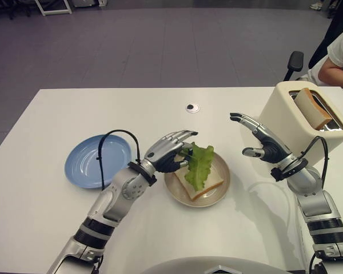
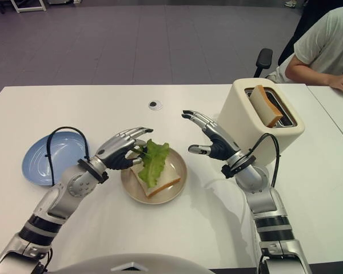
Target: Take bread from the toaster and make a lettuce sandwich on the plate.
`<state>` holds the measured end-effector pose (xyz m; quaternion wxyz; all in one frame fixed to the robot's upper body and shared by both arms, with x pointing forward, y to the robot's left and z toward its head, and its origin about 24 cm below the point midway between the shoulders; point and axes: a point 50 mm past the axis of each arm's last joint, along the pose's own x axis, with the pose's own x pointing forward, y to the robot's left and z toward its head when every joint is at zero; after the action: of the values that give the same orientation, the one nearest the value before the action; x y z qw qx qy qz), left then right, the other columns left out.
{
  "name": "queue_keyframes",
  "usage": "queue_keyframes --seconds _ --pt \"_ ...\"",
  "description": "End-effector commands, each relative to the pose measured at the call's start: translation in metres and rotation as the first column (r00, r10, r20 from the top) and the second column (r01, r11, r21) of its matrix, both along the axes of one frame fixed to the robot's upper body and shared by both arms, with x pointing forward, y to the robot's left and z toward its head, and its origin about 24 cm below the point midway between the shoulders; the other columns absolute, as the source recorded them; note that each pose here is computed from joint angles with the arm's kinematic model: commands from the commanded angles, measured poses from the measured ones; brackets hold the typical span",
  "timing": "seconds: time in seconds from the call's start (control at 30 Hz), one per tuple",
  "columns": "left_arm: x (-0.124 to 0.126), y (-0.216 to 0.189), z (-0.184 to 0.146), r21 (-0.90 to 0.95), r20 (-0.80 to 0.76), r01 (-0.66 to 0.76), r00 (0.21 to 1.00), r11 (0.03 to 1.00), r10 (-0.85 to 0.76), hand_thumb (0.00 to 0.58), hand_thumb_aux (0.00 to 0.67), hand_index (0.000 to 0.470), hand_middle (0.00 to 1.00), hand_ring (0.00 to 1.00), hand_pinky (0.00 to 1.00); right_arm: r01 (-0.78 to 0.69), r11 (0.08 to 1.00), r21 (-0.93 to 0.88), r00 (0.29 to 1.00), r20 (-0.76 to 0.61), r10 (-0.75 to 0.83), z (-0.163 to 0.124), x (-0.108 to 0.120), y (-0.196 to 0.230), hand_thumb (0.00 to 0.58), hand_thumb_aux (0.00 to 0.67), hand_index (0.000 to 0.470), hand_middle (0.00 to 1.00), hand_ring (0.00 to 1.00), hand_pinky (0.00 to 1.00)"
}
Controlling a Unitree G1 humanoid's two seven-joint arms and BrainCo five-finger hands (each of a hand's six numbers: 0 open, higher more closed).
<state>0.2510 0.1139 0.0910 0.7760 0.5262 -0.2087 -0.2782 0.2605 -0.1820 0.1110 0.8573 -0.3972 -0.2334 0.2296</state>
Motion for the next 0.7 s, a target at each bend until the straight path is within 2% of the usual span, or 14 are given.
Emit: queue_keyframes --seconds 0.03,0.3,0.37,0.43,0.5,0.63,0.67,0.7 --pt "0.000 -0.012 -0.014 0.066 -0.020 0.043 0.999 0.997 -0.042 0.580 0.670 0.470 0.00 0.00 0.00 -0.008 1.000 -0.006 1.000 0.008 0.008 0.003 0.001 0.001 0.000 0.000 0.000 0.00 0.00 0.00" --pt "-0.004 -0.007 -0.027 0.166 -0.016 0.035 0.999 0.985 -0.032 0.580 0.670 0.470 0.00 0.00 0.00 -0.015 1.000 -0.008 1.000 0.002 0.015 0.002 -0.001 0.003 0.000 0.000 0.000 0.00 0.00 0.00" --pt "-0.004 -0.005 -0.027 0.189 -0.006 0.027 1.000 0.982 -0.026 0.558 0.539 0.378 0.00 0.00 0.00 -0.017 1.000 -0.008 1.000 0.001 0.017 0.002 -0.002 0.003 0.000 0.000 0.000 0.00 0.00 0.00" --pt "-0.002 -0.003 -0.026 0.215 0.018 0.016 1.000 0.977 -0.021 0.568 0.575 0.404 0.00 0.00 0.00 -0.018 1.000 -0.009 1.000 -0.001 0.018 0.001 -0.002 0.003 0.000 0.000 0.000 0.00 0.00 0.00" --pt "-0.001 -0.001 -0.025 0.230 0.037 0.008 0.999 0.973 -0.016 0.567 0.570 0.400 0.00 0.00 0.00 -0.018 1.000 -0.009 1.000 -0.002 0.018 0.001 -0.002 0.003 0.000 0.000 0.000 0.00 0.00 0.00" --pt "-0.001 -0.001 -0.021 0.225 0.064 -0.002 0.998 0.974 -0.012 0.553 0.525 0.369 0.00 0.00 0.00 -0.019 1.000 -0.011 1.000 -0.002 0.019 0.002 -0.002 0.003 0.000 0.000 0.000 0.00 0.00 0.00" --pt "0.000 -0.001 -0.021 0.226 0.067 -0.003 0.998 0.974 -0.012 0.530 0.473 0.332 0.00 0.00 0.00 -0.020 1.000 -0.011 1.000 -0.002 0.020 0.002 -0.002 0.003 0.000 0.000 0.000 0.00 0.00 0.00" --pt "0.000 -0.001 -0.021 0.228 0.069 -0.004 0.998 0.974 -0.012 0.523 0.460 0.323 0.00 0.00 0.00 -0.020 1.000 -0.011 1.000 -0.001 0.020 0.002 -0.002 0.003 0.000 0.000 0.000 0.00 0.00 0.00"
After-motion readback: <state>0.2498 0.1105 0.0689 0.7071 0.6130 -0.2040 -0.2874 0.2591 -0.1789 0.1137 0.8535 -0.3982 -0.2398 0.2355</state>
